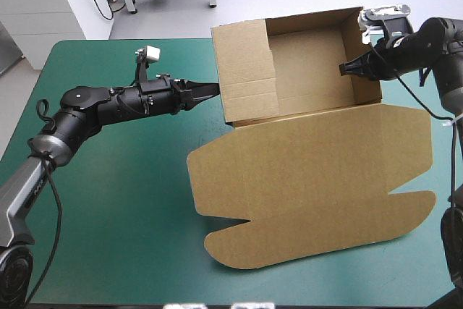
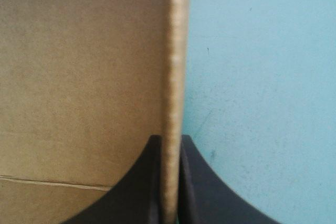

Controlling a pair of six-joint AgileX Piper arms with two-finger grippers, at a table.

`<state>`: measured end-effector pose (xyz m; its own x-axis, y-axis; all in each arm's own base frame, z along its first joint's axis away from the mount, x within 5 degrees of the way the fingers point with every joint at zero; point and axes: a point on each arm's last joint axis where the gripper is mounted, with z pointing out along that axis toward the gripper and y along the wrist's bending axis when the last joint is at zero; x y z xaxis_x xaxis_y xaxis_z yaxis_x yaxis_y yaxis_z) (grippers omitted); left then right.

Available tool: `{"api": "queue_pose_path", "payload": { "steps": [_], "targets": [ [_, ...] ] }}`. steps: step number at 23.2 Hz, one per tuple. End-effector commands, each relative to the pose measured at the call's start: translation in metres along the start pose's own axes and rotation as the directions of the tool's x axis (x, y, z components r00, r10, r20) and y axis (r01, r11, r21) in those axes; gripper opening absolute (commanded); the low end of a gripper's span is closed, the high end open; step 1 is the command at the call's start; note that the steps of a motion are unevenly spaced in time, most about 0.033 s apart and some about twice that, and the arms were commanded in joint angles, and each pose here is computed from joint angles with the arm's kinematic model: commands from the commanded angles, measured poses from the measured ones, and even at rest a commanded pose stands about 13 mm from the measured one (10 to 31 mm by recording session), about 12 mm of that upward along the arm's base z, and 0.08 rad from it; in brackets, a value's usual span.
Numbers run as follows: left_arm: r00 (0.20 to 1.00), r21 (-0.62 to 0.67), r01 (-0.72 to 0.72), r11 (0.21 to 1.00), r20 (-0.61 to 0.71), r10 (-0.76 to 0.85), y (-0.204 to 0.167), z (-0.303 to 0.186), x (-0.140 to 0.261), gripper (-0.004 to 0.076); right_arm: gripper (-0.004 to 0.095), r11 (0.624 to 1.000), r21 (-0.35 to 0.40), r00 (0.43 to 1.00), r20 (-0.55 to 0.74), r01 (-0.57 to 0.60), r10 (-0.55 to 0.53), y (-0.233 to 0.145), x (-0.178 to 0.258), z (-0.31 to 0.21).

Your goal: Fold the box

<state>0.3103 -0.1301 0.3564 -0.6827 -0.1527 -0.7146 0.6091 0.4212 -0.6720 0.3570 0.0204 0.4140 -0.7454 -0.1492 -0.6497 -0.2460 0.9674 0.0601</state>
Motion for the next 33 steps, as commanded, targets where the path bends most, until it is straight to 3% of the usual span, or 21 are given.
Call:
{"api": "queue_pose_path", "payload": {
  "steps": [1, 3, 8, 15, 22, 33],
  "targets": [
    [0.998, 0.088, -0.033, 0.996, 0.049, 0.029, -0.03, -0.01, -0.012, 0.0471, -0.0014, 1.0, -0.001, 0.992, 0.127, -0.009, 0.009, 0.005, -0.011, -0.026],
    [0.999, 0.094, -0.031, 0.995, 0.045, 0.027, -0.03, -0.01, -0.012, 0.0535, -0.0001, 0.999, 0.001, 0.99, 0.139, -0.037, 0.036, 0.005, -0.012, -0.026],
    [0.999, 0.1, -0.032, 0.994, 0.043, 0.028, -0.031, -0.01, -0.011, 0.0532, 0.0002, 1.0, 0.014, 0.989, 0.148, -0.011, 0.009, 0.011, -0.014, -0.025],
    [0.997, -0.01, -0.057, 0.998, 0.056, 0.057, -0.02, -0.009, -0.013, 0.0457, 0.0002, 0.992, 0.092, 0.984, 0.148, 0.086, -0.1, 0.057, -0.018, -0.02],
    [0.999, -0.168, 0.013, 0.986, 0.031, -0.008, -0.011, -0.002, -0.007, 0.0457, 0.0002, 0.973, 0.186, 0.972, 0.164, 0.138, -0.169, 0.087, -0.019, -0.021],
    [0.988, -0.363, -0.033, 0.931, 0.127, 0.084, -0.031, 0.036, 0.005, 0.0457, 0.0001, 0.956, 0.248, 0.944, 0.245, 0.158, -0.22, 0.117, -0.029, -0.052]
  ]
}}
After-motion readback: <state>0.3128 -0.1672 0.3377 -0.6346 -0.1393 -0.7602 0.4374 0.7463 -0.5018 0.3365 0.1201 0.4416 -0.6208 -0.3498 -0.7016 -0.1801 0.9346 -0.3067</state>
